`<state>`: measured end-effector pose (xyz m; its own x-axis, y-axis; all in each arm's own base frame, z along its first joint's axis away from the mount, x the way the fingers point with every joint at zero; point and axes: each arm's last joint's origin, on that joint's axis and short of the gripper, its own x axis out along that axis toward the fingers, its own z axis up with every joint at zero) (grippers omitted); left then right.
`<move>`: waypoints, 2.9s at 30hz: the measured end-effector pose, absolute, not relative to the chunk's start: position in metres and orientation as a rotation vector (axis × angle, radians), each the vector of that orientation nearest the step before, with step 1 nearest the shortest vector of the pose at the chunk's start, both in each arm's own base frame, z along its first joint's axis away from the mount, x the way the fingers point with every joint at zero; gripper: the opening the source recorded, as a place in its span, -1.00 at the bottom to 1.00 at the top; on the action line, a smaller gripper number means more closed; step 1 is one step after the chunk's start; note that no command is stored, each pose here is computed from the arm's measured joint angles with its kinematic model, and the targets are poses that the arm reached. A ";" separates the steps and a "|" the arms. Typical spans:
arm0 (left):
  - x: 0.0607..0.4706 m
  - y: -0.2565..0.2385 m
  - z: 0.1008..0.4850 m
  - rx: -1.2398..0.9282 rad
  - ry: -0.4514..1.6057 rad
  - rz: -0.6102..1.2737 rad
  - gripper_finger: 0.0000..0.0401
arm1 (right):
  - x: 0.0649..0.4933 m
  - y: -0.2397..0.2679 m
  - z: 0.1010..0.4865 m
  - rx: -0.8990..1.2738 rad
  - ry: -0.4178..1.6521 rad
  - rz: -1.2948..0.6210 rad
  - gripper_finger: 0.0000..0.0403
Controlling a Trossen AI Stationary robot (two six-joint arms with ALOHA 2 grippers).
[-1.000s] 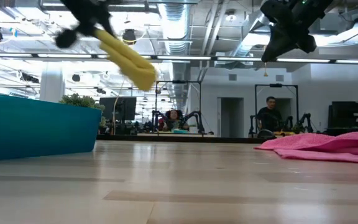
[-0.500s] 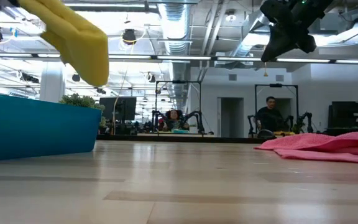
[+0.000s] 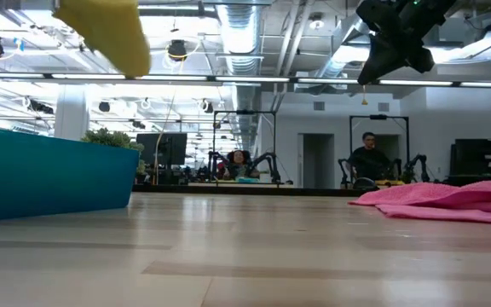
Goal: Fold microfiber towels
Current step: Put the yellow microfiber towel into the blue bin
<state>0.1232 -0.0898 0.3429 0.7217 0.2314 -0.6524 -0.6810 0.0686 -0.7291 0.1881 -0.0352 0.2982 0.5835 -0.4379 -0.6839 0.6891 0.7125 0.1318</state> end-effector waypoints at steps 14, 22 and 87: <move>0.116 -0.093 0.346 -0.990 0.896 0.519 -0.99 | 0.187 -0.040 0.298 0.418 0.666 -0.705 -0.86; 0.122 -0.109 0.336 -0.644 1.178 0.211 -0.96 | 0.187 -0.041 0.298 0.420 0.666 -0.709 -0.88; 0.234 -0.065 0.257 0.214 1.593 -0.368 0.18 | 0.185 -0.038 0.296 0.438 0.708 -0.687 -0.86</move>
<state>0.2345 -0.0655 0.2573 -0.0597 -0.0873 -0.9944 0.3576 0.9282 -0.1029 0.1851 -0.0377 0.2956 0.5589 -0.4205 -0.7147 0.7019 0.6989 0.1377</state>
